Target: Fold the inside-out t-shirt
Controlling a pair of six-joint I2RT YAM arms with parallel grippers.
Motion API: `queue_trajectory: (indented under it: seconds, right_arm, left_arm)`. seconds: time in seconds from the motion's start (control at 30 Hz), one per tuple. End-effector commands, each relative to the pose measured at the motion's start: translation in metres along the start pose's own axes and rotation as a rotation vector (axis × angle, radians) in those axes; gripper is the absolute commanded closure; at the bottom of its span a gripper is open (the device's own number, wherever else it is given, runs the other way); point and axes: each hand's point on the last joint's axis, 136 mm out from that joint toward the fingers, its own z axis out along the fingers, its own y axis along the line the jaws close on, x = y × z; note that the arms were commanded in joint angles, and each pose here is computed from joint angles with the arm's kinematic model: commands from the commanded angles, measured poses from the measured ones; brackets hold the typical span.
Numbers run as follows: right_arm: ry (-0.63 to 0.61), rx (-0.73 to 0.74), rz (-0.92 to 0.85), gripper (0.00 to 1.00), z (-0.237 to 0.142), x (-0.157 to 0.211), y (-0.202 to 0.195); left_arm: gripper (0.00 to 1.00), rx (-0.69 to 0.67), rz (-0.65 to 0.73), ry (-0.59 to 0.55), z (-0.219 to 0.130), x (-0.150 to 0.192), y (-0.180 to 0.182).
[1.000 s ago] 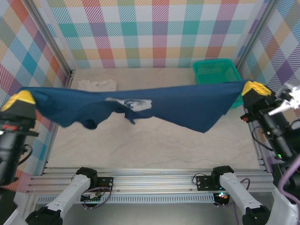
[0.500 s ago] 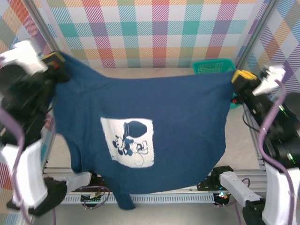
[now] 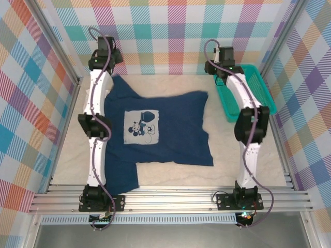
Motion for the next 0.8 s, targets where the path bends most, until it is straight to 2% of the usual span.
queue_trajectory:
  seconds: [0.0,0.13,0.2,0.3,0.43,0.5,0.57,0.67,0.77]
  right_arm:
    - [0.011,-0.04,-0.047,0.55,-0.032,-0.025,0.028]
    - [0.121,-0.099,-0.102,0.54,-0.048,0.014,0.054]
    - [0.193,-0.15,-0.098,0.53,-0.064,0.046,0.068]
    - [0.329,-0.19,-0.077,0.52,-0.093,0.114,0.082]
    - [0.495,-0.209,0.037,0.51,-0.136,0.206,0.072]
    - [0.578,-0.215,0.085,0.51,-0.155,0.246,0.066]
    - [0.639,-0.229,0.121,0.5,-0.166,0.275,0.064]
    - [0.686,-0.257,0.153,0.49,-0.162,0.298,0.065]
    - [0.687,-0.29,0.176,0.49,-0.145,0.299,0.073]
  left_arm:
    - [0.48,0.061,-0.109,0.028,-0.033,-0.018,0.007]
    - [0.44,0.035,-0.13,0.126,-0.043,0.011,0.017]
    - [0.44,0.03,-0.159,0.161,-0.063,0.026,0.022]
    - [0.44,0.086,-0.235,0.223,-0.098,0.059,0.022]
    - [0.43,0.193,-0.379,0.25,-0.147,0.119,0.022]
    - [0.43,0.217,-0.418,0.318,-0.164,0.16,0.025]
    - [0.42,0.214,-0.4,0.398,-0.178,0.202,0.027]
    - [0.41,0.196,-0.338,0.497,-0.187,0.26,0.032]
    - [0.41,0.2,-0.295,0.586,-0.187,0.297,0.031]
